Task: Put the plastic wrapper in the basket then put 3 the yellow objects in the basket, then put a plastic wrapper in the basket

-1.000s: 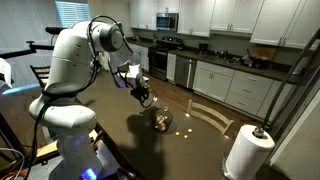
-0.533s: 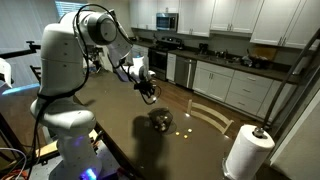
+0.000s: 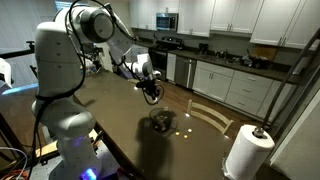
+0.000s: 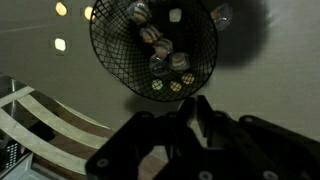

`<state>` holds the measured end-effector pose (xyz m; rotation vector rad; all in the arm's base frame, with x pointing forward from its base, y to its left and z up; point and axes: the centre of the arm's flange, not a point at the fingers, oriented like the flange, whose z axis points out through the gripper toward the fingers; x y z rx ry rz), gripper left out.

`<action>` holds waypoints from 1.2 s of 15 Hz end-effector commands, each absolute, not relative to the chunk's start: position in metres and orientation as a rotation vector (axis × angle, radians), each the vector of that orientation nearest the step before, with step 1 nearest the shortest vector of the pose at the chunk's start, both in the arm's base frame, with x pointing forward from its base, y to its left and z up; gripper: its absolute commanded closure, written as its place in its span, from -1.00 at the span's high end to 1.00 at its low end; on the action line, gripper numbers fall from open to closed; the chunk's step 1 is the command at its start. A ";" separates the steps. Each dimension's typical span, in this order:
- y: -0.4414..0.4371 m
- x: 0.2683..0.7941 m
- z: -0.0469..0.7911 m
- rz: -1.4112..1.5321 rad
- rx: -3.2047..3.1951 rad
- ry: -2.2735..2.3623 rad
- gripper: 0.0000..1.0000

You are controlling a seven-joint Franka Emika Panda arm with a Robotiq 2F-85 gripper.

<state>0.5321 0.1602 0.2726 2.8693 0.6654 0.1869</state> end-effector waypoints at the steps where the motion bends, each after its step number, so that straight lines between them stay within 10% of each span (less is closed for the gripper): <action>1: 0.141 0.527 0.270 0.115 2.883 0.566 -0.92; 6: 0.117 0.527 0.260 0.059 2.905 0.480 -0.90; 7: 0.117 0.525 0.259 0.067 2.906 0.469 -0.33; 18: 0.138 0.497 0.222 0.030 2.926 0.460 0.89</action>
